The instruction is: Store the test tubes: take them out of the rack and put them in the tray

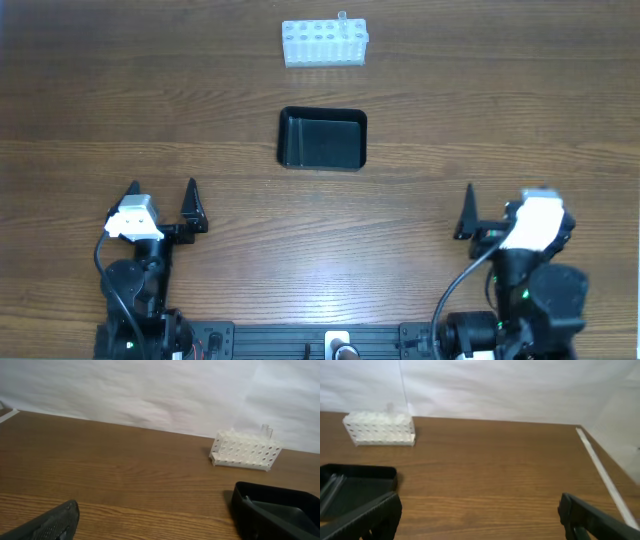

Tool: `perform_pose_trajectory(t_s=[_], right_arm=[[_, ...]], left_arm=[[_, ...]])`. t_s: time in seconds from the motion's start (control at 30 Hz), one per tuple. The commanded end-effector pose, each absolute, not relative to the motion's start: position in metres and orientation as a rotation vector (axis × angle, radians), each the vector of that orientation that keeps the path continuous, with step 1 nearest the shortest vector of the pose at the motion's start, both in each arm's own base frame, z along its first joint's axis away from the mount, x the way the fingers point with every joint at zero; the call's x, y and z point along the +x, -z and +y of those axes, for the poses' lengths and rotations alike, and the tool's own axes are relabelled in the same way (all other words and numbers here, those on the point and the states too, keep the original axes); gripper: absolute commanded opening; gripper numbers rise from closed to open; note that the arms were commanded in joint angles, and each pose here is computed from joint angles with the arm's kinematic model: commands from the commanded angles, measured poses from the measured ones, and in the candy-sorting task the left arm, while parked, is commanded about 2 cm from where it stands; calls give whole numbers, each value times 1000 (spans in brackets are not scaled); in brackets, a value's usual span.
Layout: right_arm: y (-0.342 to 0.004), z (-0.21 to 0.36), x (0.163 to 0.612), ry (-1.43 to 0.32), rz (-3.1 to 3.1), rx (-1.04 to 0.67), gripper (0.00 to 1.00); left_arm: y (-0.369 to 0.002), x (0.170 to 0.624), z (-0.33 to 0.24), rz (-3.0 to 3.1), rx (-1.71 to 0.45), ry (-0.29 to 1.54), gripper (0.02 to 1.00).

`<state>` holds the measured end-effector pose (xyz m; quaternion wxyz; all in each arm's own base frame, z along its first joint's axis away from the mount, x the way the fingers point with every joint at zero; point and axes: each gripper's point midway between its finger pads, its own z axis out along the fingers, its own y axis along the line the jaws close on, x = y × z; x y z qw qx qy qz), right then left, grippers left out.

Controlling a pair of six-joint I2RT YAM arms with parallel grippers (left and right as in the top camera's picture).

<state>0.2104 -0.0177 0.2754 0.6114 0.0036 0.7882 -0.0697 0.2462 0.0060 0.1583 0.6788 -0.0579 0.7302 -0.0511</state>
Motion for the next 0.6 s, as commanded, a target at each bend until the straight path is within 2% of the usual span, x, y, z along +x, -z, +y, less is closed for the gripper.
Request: perform_pose_trajectory(t_s=[0.03, 0.23, 0.47, 0.6], right_arm=[[-304, -18, 228, 169, 1892, 16, 991], [-348, 14, 267, 62, 1902, -95, 991], [-365, 62, 300, -34, 1938, -241, 991], [-361, 85, 324, -64, 1976, -300, 993]], left_arm=[[-157, 246, 9, 1639, -130, 90, 998], [-157, 246, 9, 1639, -130, 90, 998], [-157, 246, 9, 1639, -130, 90, 998], [-157, 246, 9, 1639, -130, 90, 998]])
